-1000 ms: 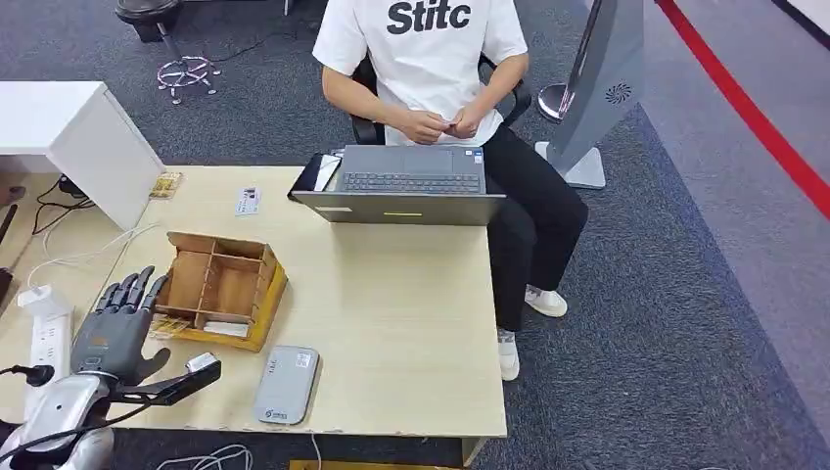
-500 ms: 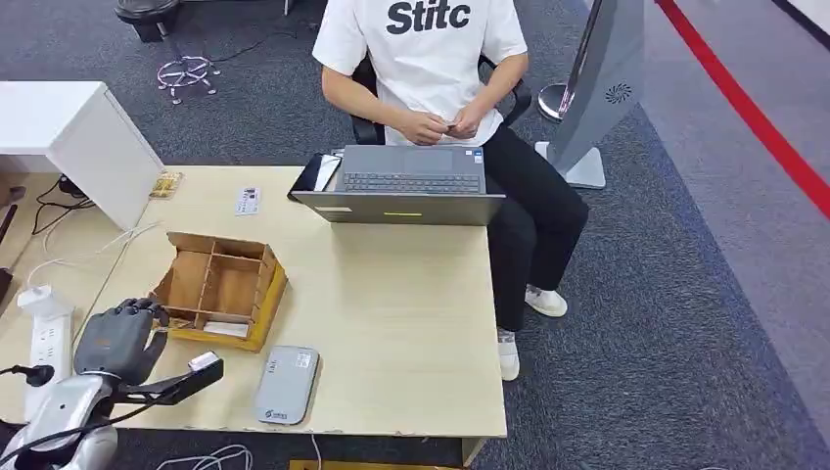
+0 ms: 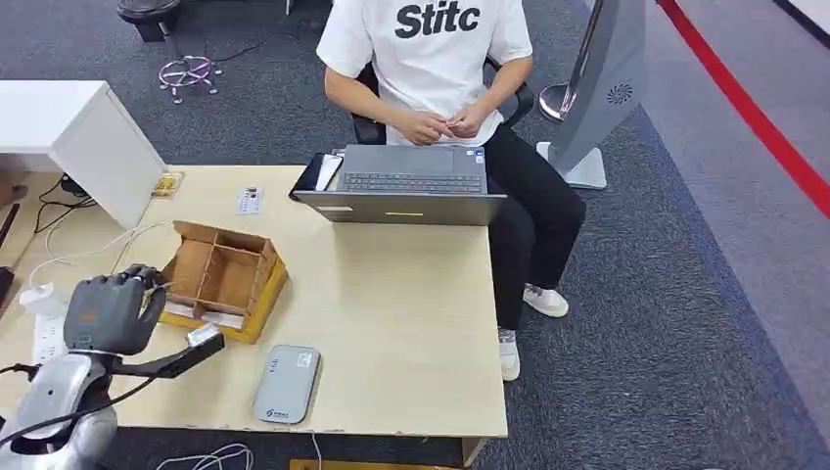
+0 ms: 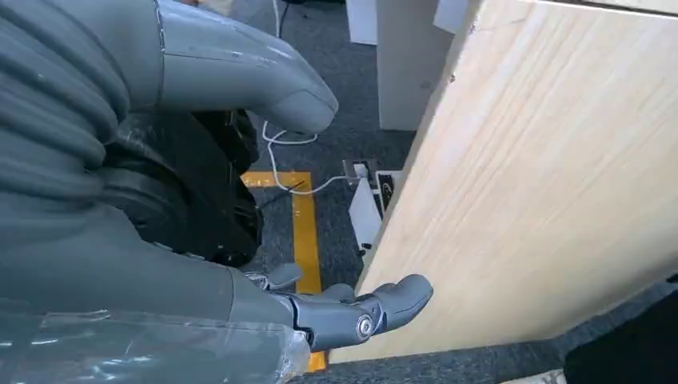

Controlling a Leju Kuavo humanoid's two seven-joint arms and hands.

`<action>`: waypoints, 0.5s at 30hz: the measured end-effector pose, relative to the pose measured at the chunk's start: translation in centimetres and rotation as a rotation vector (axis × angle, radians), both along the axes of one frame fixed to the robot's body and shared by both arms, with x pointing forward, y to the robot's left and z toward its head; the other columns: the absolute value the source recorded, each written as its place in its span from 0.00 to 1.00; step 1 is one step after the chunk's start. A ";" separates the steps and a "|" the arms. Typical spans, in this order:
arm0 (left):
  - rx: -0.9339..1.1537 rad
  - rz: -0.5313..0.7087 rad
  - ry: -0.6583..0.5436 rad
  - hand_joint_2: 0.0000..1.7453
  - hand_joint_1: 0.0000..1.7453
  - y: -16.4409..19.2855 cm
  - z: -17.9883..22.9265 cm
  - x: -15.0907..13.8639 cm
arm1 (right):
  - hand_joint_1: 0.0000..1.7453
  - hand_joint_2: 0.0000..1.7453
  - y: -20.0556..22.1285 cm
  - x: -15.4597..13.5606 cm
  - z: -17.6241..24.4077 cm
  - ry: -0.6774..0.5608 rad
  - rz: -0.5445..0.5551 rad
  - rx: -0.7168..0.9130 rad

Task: Pass the card to the sensor for recognition and then transmit it.

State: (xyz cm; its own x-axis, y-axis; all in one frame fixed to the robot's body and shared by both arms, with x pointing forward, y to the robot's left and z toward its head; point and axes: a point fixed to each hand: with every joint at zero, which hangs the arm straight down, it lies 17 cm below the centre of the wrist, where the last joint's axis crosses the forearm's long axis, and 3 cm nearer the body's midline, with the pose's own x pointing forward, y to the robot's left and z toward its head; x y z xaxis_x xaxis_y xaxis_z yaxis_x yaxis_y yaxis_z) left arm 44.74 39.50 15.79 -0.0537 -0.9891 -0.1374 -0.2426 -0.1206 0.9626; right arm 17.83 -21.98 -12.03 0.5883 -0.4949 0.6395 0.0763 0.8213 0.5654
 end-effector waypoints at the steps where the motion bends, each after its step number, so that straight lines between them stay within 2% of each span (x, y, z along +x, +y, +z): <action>1: -0.011 -0.017 -0.042 1.00 1.00 -0.4 1.8 0.4 | 0.00 1.00 0.0 -0.1 -0.1 0.002 0.003 -0.002; 6: -0.050 -0.081 -0.266 1.00 1.00 -2.2 13.7 2.8 | 0.00 1.00 -0.2 -0.5 -0.4 0.008 0.009 -0.013; 8: -0.040 -0.093 -0.317 1.00 1.00 -2.3 17.2 3.3 | 0.00 1.00 -0.1 -0.6 -0.5 0.006 0.012 -0.012; 11: -0.027 -0.101 -0.378 1.00 1.00 -2.3 20.6 3.6 | 0.00 1.00 -0.2 -0.9 -0.8 0.011 0.009 -0.011; 15: -0.021 -0.105 -0.409 1.00 1.00 -2.3 22.2 3.6 | 0.00 1.00 -0.2 -0.9 -1.0 0.015 0.008 -0.010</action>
State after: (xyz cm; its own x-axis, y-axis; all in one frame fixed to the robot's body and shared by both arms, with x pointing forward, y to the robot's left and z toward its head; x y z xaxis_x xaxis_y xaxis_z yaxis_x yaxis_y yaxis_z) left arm 48.38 37.19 37.98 -0.0993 -0.9840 -0.1478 -0.6153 -0.0561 0.7863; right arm 16.92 -22.17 -13.01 0.6019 -0.4837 0.6354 0.0787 0.8277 0.5556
